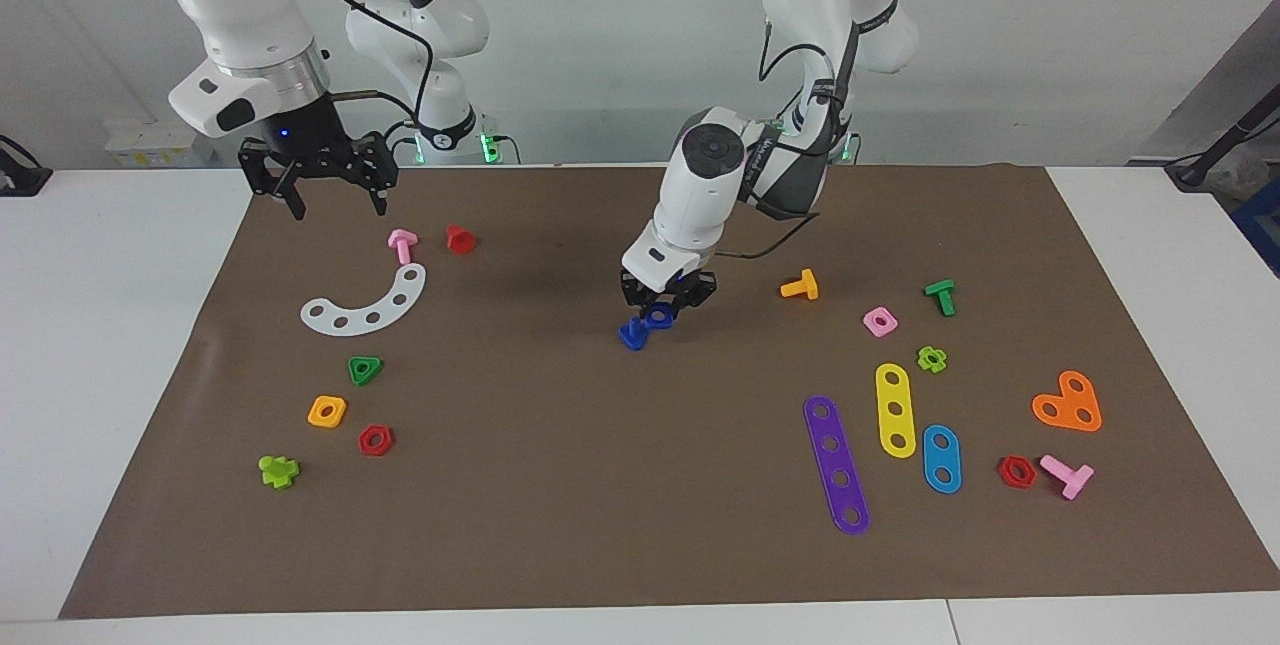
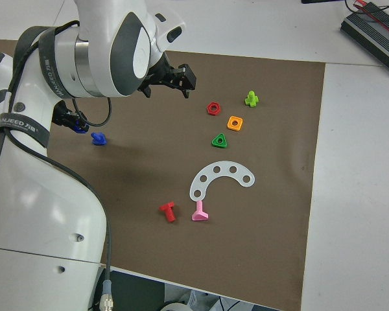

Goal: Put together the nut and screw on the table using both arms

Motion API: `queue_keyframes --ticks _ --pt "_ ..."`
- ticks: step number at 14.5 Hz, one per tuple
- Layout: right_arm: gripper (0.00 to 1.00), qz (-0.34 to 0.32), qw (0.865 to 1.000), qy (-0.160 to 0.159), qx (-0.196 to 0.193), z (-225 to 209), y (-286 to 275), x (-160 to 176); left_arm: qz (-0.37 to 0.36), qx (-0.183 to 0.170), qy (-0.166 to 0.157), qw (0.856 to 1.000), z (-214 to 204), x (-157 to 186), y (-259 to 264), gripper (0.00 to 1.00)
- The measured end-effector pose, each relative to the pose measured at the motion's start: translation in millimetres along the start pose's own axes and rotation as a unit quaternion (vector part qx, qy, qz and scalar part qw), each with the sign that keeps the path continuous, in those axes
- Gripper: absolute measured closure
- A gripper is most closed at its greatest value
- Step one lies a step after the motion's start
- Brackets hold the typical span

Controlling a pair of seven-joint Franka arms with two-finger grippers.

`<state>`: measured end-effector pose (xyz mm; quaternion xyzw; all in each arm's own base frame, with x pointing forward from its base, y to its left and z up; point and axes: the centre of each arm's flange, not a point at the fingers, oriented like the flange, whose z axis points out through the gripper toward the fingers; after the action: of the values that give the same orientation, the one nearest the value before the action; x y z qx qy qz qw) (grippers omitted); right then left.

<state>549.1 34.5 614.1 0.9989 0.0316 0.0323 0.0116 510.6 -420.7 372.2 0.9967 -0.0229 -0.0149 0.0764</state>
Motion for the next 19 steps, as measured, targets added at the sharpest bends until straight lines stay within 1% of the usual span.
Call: queue_keyframes --ticks 3,7,10,12,16,19 --pt "0.00 0.000 1.000 -0.001 0.000 0.4 -0.1 -0.2 0.004 0.003 -0.005 1.000 11.1 -4.7 7.4 0.54" --pt "0.00 0.000 1.000 -0.007 0.003 1.6 -0.8 -1.4 0.005 -0.003 0.005 1.000 24.6 -5.6 16.2 0.54" --pt "0.00 0.000 1.000 -0.012 0.003 6.1 -0.9 -2.3 0.005 -0.001 0.003 1.000 29.3 -7.1 16.7 0.54" --pt "0.00 0.006 1.000 -0.014 0.003 7.6 -0.7 -2.5 0.006 0.003 -0.002 1.000 35.8 -9.5 17.0 0.54" --pt "0.00 0.024 1.000 -0.015 0.003 8.6 -0.7 -2.7 0.006 0.001 0.003 1.000 37.4 -9.4 16.8 0.54" --pt "0.00 0.028 0.999 -0.015 0.004 8.7 -0.6 -2.6 0.009 0.007 -0.003 1.000 58.1 -21.2 14.1 0.54"
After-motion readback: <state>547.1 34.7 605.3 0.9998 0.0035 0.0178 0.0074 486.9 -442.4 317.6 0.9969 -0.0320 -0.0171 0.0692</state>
